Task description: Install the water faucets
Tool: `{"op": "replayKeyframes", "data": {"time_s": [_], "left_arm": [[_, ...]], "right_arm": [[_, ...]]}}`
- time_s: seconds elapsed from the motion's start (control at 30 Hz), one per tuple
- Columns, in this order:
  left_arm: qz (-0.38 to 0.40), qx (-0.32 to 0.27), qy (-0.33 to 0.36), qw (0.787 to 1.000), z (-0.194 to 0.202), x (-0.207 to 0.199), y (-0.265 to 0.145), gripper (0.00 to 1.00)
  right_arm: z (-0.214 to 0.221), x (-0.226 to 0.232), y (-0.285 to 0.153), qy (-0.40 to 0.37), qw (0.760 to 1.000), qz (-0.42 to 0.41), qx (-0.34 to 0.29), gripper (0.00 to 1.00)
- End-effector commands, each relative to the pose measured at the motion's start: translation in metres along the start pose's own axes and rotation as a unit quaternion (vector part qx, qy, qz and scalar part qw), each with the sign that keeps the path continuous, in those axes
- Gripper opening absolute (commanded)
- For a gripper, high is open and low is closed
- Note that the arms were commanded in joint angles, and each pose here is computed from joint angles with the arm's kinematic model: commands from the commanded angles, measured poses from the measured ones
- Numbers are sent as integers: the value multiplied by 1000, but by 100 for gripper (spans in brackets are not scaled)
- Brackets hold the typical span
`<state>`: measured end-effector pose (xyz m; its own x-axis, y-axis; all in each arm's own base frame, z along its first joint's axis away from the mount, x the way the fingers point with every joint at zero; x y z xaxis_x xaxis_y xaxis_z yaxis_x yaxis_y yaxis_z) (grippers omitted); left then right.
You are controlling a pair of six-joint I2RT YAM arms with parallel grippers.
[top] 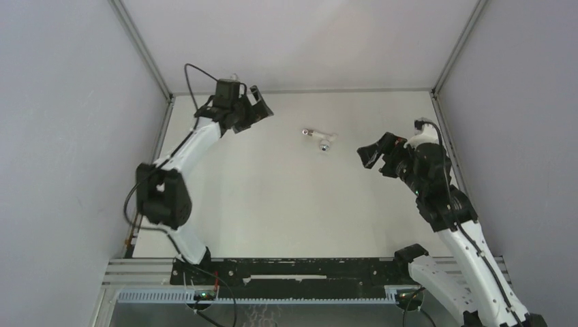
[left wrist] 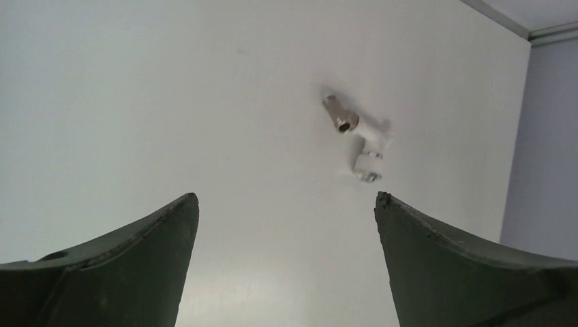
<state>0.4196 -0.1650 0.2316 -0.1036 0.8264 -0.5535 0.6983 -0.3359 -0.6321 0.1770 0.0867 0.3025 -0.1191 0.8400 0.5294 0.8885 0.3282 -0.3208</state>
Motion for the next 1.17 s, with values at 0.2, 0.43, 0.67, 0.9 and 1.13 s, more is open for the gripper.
{"op": "replayKeyframes", "data": {"time_s": [0.2,0.43,0.67,0.9,1.13], "left_arm": [[-151,-36,90,984,34,49,-142,100],[-185,-102,92,973,66,84,-201,100],[-198,-146,88,965,90,108,-235,100],[-215,-177,81,957,90,115,-241,100],[-198,-183,80,960,91,113,-243,100]], "right_arm": [[-33,-15,14,-37,988,152,-13,100],[-37,-17,18,-13,985,171,-35,100],[-41,-13,24,1,986,159,-49,100],[-42,-10,28,13,988,147,-50,100],[-41,-7,28,24,989,136,-48,100]]}}
Point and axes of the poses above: each gripper's point midway between its finger pads, its own y axis out along the fingers, its own x axis along the line the jaws close on, z = x × y, the point moved 8 cm from there along -y, back along the fingers, and after that the axes turned 1 degree about -y, right-handed, at the moved point
